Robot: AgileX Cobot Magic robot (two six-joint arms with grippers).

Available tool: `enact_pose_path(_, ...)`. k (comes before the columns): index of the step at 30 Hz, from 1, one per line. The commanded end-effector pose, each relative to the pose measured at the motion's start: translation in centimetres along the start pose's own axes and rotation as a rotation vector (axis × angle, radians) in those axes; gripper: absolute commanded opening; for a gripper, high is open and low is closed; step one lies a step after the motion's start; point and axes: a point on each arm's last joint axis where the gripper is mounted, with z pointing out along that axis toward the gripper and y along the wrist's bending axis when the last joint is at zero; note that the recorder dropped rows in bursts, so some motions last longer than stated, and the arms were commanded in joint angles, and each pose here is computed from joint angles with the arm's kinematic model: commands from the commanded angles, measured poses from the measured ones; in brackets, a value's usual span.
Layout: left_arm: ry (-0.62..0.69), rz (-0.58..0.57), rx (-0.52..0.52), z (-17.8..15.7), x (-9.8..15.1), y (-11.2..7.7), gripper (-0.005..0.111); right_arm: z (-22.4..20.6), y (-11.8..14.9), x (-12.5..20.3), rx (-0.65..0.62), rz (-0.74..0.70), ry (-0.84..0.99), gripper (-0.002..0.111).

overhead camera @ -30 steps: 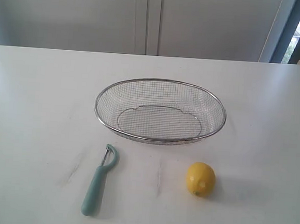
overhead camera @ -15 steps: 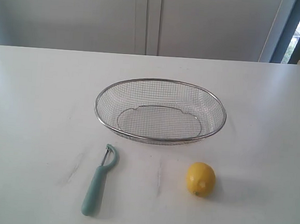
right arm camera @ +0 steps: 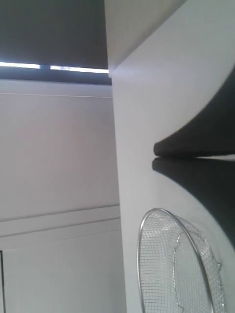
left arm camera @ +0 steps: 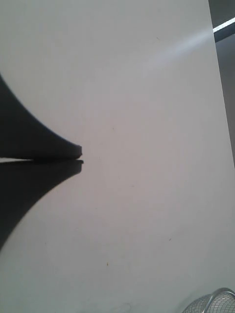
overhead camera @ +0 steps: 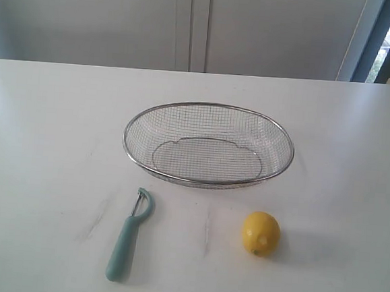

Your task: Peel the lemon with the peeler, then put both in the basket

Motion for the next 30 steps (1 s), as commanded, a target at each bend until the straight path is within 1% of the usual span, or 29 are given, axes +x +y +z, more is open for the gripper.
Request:
enact_pose_path(1, -0.005, -0.004, 0.007, 0.0, 0.1, -0.1, 0.0, 0.0, 0.1, -0.4, -0.009, 0.003, -0.052, 0.0)
enact_pose_path(10, -0.005, -0.004, 0.007, 0.0, 0.1, -0.1, 0.0, 0.0, 0.1, -0.5, -0.011, 0.048, -0.064, 0.0)
enact_pose_path(12, -0.005, -0.004, 0.007, 0.0, 0.1, -0.1, 0.0, -0.1, 0.1, -0.8, -0.016, 0.101, -0.088, 0.0)
enact_pose_path(19, -0.005, -0.004, 0.007, 0.0, 0.1, -0.1, 0.0, -0.1, 0.1, -1.0, -0.037, 0.381, -0.117, 0.0)
enact_pose_path(22, -0.005, -0.004, 0.007, 0.0, 0.1, -0.1, 0.0, -0.1, 0.1, -1.3, -0.052, 0.469, -0.144, 0.0)
enact_pose_path(24, -0.005, -0.004, 0.007, 0.0, 0.1, -0.1, 0.0, -0.2, 0.2, -1.5, -0.063, 0.503, -0.167, 0.0)
enact_pose_path(30, -0.005, -0.004, 0.007, 0.0, 0.1, -0.1, 0.0, -0.2, 0.1, -1.4, -0.059, 0.502, -0.156, 0.0)
